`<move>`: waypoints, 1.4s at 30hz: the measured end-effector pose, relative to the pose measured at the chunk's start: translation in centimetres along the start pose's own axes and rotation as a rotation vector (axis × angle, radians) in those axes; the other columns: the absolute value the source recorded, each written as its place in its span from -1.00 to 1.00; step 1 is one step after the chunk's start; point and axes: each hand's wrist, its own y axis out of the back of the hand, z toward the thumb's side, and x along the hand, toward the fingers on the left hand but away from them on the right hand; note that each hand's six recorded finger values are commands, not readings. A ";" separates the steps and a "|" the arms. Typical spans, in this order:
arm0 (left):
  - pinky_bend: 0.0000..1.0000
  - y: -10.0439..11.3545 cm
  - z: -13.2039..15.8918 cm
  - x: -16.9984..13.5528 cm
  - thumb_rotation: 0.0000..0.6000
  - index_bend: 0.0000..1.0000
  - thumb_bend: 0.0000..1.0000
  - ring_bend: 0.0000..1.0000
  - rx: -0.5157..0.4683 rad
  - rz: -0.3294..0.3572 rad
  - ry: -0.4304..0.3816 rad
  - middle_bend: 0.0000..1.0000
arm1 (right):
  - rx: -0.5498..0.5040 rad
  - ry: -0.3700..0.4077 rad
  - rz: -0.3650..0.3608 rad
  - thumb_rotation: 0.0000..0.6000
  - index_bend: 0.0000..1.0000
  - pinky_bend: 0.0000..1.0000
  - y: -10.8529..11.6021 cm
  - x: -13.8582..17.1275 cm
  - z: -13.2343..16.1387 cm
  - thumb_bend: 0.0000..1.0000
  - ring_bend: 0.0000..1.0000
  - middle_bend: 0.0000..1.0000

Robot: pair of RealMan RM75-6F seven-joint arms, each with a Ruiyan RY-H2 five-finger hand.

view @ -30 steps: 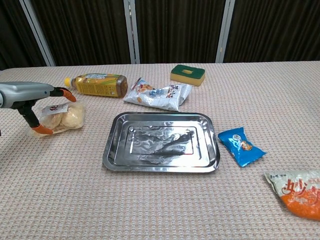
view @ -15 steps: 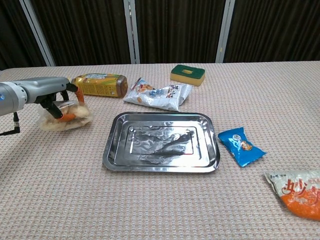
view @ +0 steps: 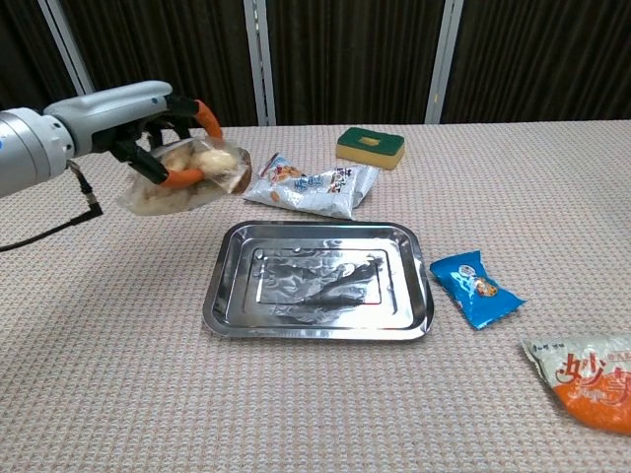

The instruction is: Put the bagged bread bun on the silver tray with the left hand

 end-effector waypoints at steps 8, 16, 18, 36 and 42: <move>0.10 -2.8 5.4 1.4 1.00 0.03 0.18 -0.44 0.041 -0.031 -0.105 -0.65 | 0.002 0.013 -0.014 1.00 -1.00 -1.00 0.5 0.0 0.2 -1.00 -1.00 -1.00; -0.86 -4.9 7.0 3.0 1.00 -1.00 -0.73 -1.00 0.046 -0.069 -0.098 -1.00 | 0.001 0.002 -0.012 1.00 -1.00 -1.00 0.6 0.3 -0.1 -1.00 -1.00 -1.00; -0.98 -5.1 7.1 3.3 1.00 -1.00 -0.84 -1.00 0.034 -0.081 -0.089 -1.00 | -0.001 0.000 -0.011 1.00 -1.00 -1.00 0.5 0.4 -0.1 -1.00 -1.00 -1.00; -1.00 2.3 -1.0 -3.3 1.00 -0.75 -0.64 -1.00 0.176 0.100 0.070 -1.00 | -0.008 0.005 -0.007 1.00 -1.00 -1.00 0.2 0.1 -0.2 -1.00 -1.00 -1.00; -1.00 4.2 -5.8 -9.4 1.00 -0.67 -0.64 -1.00 0.143 0.130 0.213 -1.00 | -0.009 0.026 0.001 1.00 -1.00 -1.00 -0.1 -0.5 0.4 -1.00 -1.00 -1.00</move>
